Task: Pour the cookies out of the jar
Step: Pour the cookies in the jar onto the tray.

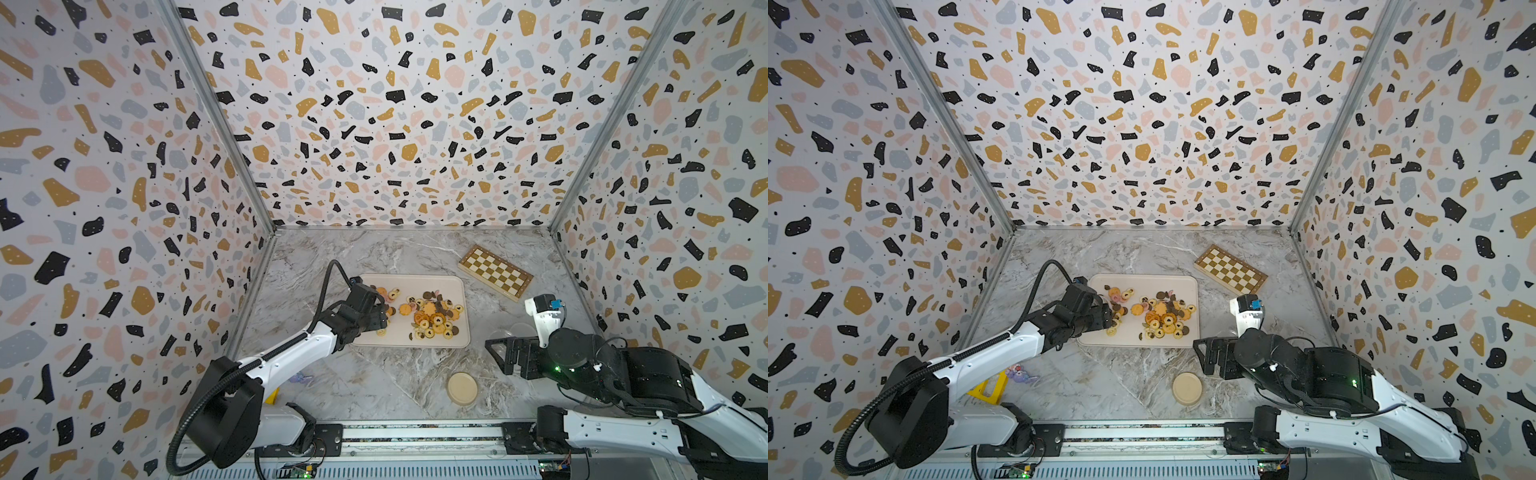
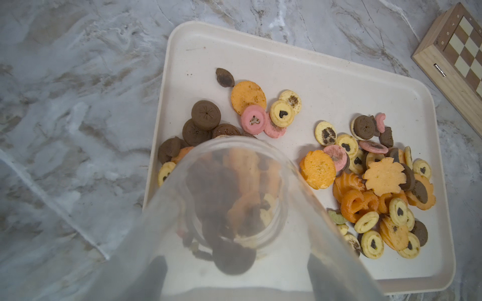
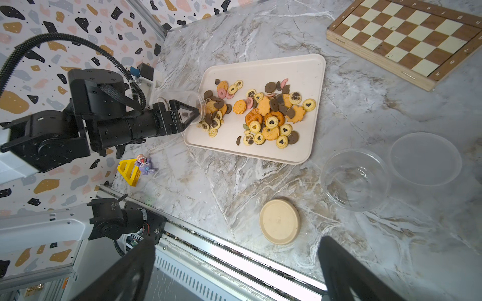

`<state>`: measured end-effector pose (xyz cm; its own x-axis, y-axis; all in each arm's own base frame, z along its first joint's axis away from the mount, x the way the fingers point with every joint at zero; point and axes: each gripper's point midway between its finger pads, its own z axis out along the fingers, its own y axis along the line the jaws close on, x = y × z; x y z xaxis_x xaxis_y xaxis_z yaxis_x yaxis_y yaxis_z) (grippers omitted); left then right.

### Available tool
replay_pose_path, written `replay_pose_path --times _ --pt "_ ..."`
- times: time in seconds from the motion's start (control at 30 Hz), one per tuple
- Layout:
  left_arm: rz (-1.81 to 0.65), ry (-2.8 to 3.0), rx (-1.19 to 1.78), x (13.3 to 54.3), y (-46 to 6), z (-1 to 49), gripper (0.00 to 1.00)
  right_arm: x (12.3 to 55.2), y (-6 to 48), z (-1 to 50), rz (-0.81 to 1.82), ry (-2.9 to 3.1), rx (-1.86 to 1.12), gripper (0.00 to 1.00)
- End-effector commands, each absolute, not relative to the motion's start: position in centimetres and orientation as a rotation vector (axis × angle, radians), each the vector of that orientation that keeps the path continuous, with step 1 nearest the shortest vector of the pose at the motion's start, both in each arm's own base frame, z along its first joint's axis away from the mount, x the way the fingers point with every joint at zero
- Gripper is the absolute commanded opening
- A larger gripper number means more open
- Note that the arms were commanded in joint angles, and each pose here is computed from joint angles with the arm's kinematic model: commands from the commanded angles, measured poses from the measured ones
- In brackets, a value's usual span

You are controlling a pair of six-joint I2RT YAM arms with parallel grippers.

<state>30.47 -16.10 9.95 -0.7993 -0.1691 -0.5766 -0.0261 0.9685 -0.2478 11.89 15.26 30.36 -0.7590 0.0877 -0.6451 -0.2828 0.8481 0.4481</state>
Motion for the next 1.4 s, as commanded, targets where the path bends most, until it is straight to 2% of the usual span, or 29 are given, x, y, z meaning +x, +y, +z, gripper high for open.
replay_pose_path --times 0.0,0.23,0.63,0.7,0.77,0.87,1.37 --pt "-0.329 2.447 -0.133 31.2 -16.4 11.5 0.0 12.1 14.9 30.9 0.69 2.322 -0.126 0.99" --pt "-0.324 2.49 -0.14 30.3 -16.2 12.0 0.0 12.2 15.1 30.9 0.687 2.322 -0.133 0.99" --pt "-0.409 2.413 -0.124 30.1 -16.6 17.5 0.0 12.5 16.0 31.8 0.695 2.305 -0.154 0.99" --pt "-0.375 2.411 -0.116 30.5 -16.4 16.6 0.0 12.5 16.1 31.8 0.698 2.304 -0.155 0.99" --pt "-0.307 2.527 -0.169 30.8 -15.8 11.9 0.0 12.5 16.3 31.8 0.703 2.302 -0.156 0.99" --pt "-0.362 2.681 -0.147 30.2 -17.0 9.7 0.0 12.4 16.2 32.0 0.707 2.304 -0.155 0.99" --pt "-0.521 2.46 -0.146 31.3 -17.9 18.3 0.0 12.3 16.1 31.6 0.716 2.303 -0.153 0.99"
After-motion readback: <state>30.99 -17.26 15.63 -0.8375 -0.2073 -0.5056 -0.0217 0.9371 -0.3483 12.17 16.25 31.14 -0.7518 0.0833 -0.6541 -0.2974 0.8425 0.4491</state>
